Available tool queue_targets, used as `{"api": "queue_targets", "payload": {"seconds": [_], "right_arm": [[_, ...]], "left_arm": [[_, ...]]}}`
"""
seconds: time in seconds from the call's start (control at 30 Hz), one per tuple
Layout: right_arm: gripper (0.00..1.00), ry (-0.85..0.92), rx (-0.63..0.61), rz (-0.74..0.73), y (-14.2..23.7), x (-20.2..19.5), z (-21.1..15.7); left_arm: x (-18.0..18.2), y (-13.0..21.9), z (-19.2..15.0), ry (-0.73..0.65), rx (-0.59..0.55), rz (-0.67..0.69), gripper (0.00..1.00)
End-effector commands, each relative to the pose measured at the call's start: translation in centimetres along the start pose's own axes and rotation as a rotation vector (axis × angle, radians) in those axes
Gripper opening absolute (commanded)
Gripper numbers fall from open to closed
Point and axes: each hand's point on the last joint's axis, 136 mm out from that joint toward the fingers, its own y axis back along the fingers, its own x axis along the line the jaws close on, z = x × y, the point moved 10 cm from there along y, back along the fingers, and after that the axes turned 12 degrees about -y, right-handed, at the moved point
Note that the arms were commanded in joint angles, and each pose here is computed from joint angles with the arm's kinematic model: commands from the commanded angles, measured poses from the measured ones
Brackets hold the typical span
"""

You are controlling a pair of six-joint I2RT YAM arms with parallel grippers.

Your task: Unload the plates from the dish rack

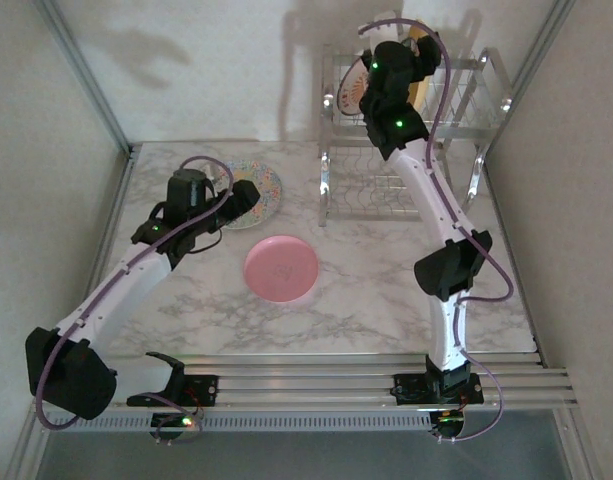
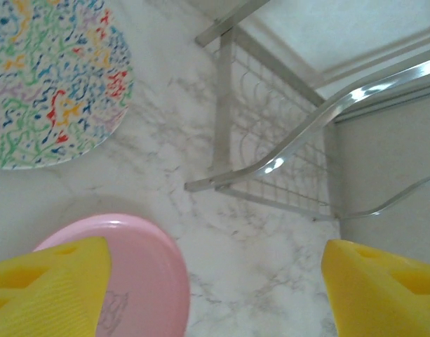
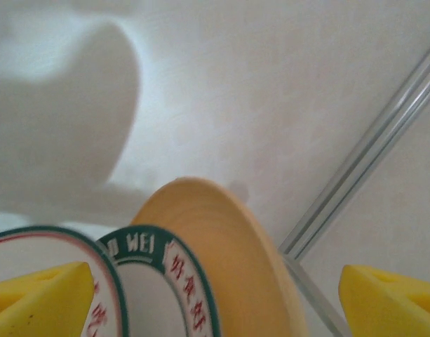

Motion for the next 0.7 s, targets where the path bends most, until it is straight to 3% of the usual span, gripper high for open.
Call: {"api": "queue_targets", "payload": {"seconds": [0.0,0.67], "right_arm": [[0.89,-0.086,-0.081,-0.097,-0.2,-2.0,2.4],[0.75,-0.075,-0.028,-0.133,-2.6,-2.8,0.5]], "left_arm": [[-1.3,1.5,1.2,0.014,-0.047,-0.021,0.79],[-2.3,2.6,1.4,0.015,-0.068,-0.066,0.78]]}}
